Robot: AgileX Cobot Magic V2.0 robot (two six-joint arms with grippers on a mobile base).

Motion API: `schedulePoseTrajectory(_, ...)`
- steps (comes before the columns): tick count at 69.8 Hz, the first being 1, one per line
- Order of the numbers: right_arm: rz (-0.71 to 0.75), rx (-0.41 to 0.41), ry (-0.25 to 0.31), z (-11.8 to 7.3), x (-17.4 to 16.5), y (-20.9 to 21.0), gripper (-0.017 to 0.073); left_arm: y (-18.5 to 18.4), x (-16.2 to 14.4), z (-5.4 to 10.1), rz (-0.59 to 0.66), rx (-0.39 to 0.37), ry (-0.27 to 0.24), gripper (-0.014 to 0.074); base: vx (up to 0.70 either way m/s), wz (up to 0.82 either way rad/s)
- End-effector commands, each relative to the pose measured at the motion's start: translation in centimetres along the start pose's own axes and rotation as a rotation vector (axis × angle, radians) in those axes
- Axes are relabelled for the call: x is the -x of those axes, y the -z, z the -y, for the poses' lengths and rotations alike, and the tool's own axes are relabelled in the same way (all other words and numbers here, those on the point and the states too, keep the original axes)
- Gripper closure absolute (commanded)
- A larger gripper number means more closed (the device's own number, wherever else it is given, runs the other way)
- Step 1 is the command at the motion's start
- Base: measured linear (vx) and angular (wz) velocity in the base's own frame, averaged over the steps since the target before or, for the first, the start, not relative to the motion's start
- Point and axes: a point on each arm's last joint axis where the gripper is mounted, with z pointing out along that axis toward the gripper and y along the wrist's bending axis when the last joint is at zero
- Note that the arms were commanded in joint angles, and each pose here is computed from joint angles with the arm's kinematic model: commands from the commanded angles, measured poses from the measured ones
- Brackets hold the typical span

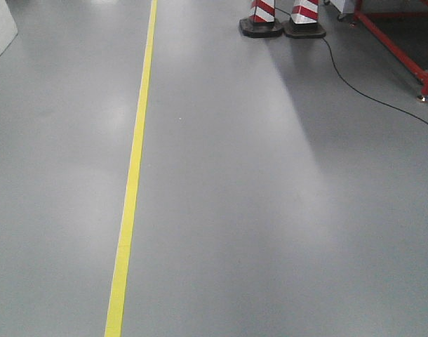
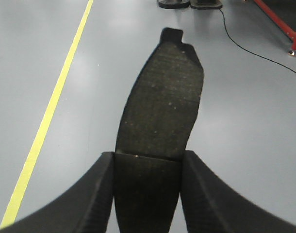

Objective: Move and align brake pads A on conveyor
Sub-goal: 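Drive along the yellow floor line toward the cones, pads held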

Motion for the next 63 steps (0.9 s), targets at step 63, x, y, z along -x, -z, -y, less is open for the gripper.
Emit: schedulePoseTrajectory(63, 0.12, -0.013, 0.008, 0.11, 1.81, 0.41, 0.0563, 0.29, 1.72, -0.18, 0.113, 0.015, 0.02, 0.0489, 0.48, 0.08)
